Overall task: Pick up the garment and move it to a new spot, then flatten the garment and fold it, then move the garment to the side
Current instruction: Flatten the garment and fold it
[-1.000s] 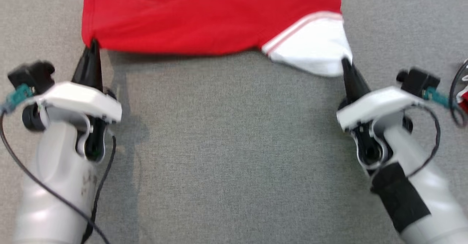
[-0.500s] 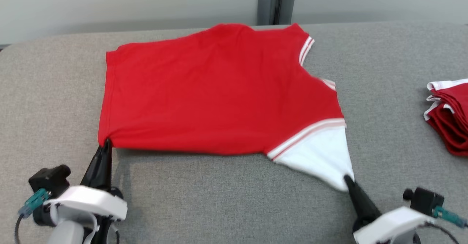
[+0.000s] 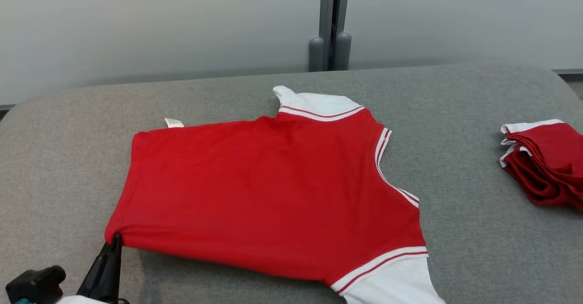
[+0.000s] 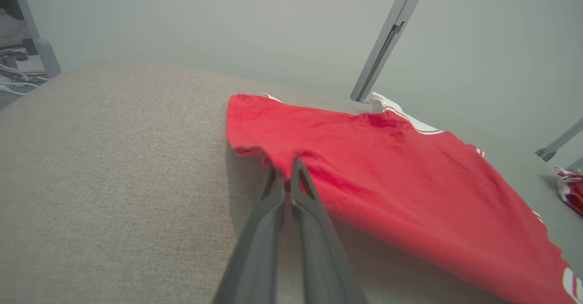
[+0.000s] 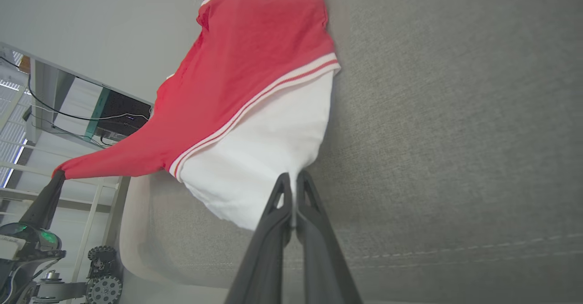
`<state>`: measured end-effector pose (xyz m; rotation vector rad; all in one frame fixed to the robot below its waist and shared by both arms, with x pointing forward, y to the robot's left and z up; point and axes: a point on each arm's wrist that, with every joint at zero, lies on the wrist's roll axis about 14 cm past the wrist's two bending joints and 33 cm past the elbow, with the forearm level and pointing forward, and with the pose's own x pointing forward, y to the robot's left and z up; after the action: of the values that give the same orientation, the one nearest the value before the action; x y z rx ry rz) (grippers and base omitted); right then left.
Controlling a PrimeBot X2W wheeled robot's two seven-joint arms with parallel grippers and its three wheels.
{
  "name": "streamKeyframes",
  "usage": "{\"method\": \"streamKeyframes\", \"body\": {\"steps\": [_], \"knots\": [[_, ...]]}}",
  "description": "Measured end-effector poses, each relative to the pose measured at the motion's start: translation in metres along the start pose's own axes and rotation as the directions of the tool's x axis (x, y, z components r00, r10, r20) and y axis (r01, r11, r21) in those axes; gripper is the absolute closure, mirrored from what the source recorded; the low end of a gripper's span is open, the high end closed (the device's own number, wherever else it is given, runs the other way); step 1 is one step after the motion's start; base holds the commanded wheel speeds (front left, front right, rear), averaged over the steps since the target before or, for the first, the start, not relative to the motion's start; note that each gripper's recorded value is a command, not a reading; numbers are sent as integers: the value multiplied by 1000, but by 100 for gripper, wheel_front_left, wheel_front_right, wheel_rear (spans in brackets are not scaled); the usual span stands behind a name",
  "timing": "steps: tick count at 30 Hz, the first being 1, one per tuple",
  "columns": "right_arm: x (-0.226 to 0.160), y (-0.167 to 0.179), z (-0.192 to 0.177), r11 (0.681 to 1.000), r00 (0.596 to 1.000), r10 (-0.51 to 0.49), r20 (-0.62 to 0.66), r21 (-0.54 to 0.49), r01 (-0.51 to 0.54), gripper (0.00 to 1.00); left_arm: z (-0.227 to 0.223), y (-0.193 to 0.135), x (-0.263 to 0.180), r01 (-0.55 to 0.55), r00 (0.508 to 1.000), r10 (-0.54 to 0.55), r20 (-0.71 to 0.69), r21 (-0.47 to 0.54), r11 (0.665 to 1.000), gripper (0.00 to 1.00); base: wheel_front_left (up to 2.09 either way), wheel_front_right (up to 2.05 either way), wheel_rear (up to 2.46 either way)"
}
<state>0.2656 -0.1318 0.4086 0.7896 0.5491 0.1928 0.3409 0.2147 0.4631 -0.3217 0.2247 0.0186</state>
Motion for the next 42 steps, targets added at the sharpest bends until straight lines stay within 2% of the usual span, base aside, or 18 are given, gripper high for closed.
{"method": "streamKeyframes", "body": {"steps": [8,15,23,35,42], "knots": [[-23,16,16,1000,999,-15,30,-16,16,100,16,-1,-33,-43,999,43,-3,60,997,100,0,0,0],[-17,21,36,999,998,-30,48,-38,31,100,15,0,-37,-56,998,59,-38,64,996,100,0,0,0],[18,26,52,999,999,-8,34,-54,10,100,-10,6,-23,-64,988,70,-137,45,997,100,0,0,0],[94,48,87,993,995,82,55,-89,-77,100,-29,14,14,-35,968,47,-246,51,998,100,0,0,0],[136,45,88,991,996,86,29,-102,-83,100,-41,21,33,-48,954,54,-294,27,998,100,0,0,0]]}}
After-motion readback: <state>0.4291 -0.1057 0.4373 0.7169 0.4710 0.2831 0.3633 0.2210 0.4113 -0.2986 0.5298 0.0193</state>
